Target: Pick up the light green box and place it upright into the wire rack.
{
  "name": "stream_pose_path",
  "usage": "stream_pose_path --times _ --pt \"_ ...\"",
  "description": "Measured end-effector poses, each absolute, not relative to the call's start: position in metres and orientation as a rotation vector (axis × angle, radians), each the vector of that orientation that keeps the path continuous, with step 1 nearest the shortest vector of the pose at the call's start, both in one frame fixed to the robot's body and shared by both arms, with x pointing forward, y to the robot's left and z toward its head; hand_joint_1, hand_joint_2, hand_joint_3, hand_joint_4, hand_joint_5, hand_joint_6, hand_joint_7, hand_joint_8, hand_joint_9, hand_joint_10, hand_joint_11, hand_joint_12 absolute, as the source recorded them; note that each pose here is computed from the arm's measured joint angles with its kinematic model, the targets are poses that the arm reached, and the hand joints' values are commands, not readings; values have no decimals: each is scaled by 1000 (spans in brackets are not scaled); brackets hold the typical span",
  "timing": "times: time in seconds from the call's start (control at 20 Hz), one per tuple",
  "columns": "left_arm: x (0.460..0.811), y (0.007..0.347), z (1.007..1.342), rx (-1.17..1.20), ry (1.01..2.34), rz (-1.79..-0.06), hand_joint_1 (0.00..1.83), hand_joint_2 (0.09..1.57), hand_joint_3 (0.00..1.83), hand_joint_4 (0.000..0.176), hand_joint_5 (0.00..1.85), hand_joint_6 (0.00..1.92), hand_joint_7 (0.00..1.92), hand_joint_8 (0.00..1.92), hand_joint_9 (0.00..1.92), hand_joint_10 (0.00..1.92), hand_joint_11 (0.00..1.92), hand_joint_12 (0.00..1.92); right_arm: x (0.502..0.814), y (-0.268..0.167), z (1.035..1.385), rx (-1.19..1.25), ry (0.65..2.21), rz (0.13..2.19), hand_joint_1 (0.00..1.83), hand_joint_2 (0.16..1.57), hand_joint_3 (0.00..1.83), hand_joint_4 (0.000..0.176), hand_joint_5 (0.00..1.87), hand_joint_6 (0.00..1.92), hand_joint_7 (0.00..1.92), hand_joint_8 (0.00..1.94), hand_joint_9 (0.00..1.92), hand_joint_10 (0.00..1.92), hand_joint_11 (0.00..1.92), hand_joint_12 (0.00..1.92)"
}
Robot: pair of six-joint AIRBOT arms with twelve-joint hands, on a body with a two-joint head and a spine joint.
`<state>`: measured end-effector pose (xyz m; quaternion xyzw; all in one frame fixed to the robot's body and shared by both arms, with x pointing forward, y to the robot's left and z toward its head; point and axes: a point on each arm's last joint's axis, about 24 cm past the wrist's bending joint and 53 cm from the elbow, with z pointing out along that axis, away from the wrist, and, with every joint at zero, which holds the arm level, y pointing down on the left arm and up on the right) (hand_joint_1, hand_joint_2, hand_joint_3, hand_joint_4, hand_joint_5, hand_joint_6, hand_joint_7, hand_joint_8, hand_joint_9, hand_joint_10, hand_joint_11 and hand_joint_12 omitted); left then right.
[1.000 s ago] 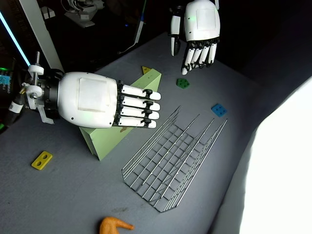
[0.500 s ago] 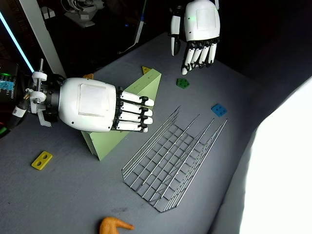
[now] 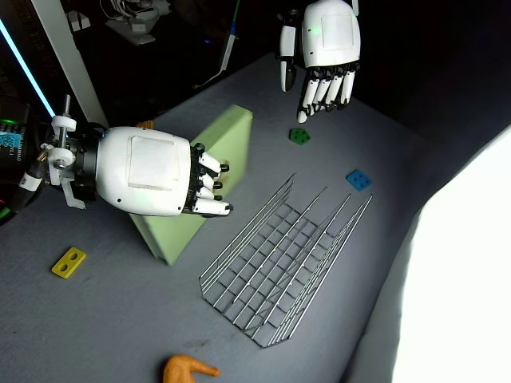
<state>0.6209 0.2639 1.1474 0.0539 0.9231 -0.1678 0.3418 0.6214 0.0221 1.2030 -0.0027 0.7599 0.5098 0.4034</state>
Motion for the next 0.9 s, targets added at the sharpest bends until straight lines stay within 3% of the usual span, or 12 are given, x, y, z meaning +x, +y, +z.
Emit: stream_pose_path --times 0.3,0.9 --pt "621 264 1148 140 2400 -437 479 1416 1 0 720 7 879 2 690 632 384 1483 622 21 1205 -7 1917 1285 1363 1162 1 0 830 1048 928 1138 803 1449 637 1750" --pt "619 259 1147 154 2401 -441 413 1441 5 0 706 2 873 2 694 630 397 1470 641 1 1272 -3 1735 1288 1367 1147 0 0 854 1056 948 1048 850 1403 690 1682"
